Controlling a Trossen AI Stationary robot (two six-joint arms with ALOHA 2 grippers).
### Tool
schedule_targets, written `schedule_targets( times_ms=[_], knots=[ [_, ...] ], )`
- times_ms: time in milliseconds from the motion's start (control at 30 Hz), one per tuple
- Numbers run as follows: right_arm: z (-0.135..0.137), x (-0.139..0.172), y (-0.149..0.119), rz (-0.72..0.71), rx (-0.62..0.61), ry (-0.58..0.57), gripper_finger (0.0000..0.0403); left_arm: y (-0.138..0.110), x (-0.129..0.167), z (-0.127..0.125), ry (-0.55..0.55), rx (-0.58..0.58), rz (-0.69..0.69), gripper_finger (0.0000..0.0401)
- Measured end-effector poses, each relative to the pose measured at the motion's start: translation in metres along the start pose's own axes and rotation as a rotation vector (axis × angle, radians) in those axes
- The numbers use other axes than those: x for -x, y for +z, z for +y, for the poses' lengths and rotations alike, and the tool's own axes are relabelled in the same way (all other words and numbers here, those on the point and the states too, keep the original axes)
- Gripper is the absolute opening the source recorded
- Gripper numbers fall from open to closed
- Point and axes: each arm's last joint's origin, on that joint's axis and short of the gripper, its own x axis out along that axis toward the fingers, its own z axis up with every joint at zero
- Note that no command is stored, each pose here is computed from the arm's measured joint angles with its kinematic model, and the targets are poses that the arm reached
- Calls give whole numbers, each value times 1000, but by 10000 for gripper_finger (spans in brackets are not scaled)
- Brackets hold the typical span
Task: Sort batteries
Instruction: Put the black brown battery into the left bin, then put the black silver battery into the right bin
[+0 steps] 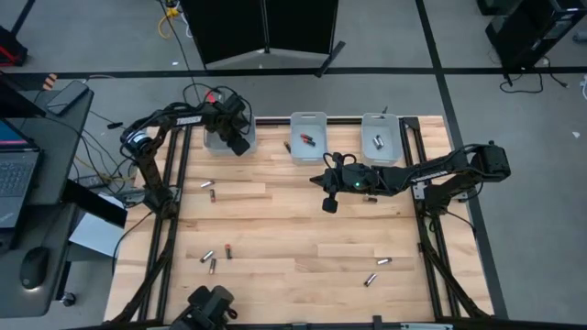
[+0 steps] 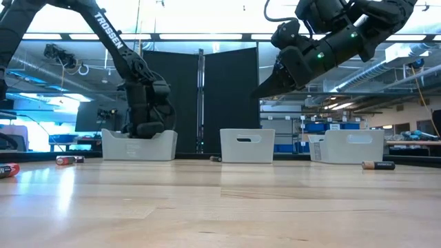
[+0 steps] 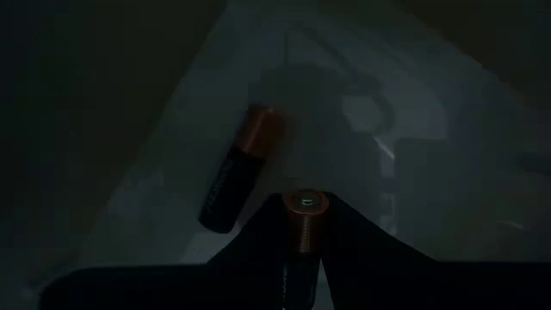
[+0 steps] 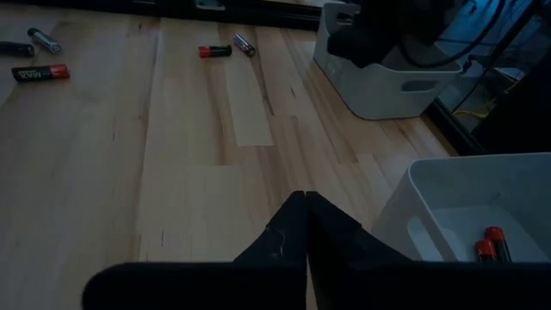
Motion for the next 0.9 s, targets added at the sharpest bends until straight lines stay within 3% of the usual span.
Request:
schedule_targets(
  times_ms=[233, 500, 900],
  knots=[
    [0, 0, 0, 0, 0, 0, 24, 0, 0, 0, 0, 0, 0, 77],
    [0, 0, 0, 0, 0, 0, 11, 6, 4, 1, 6, -5, -30, 93],
    [0, 0, -1, 12, 2, 0, 17, 25, 41, 6, 33, -31, -145, 96]
  ],
)
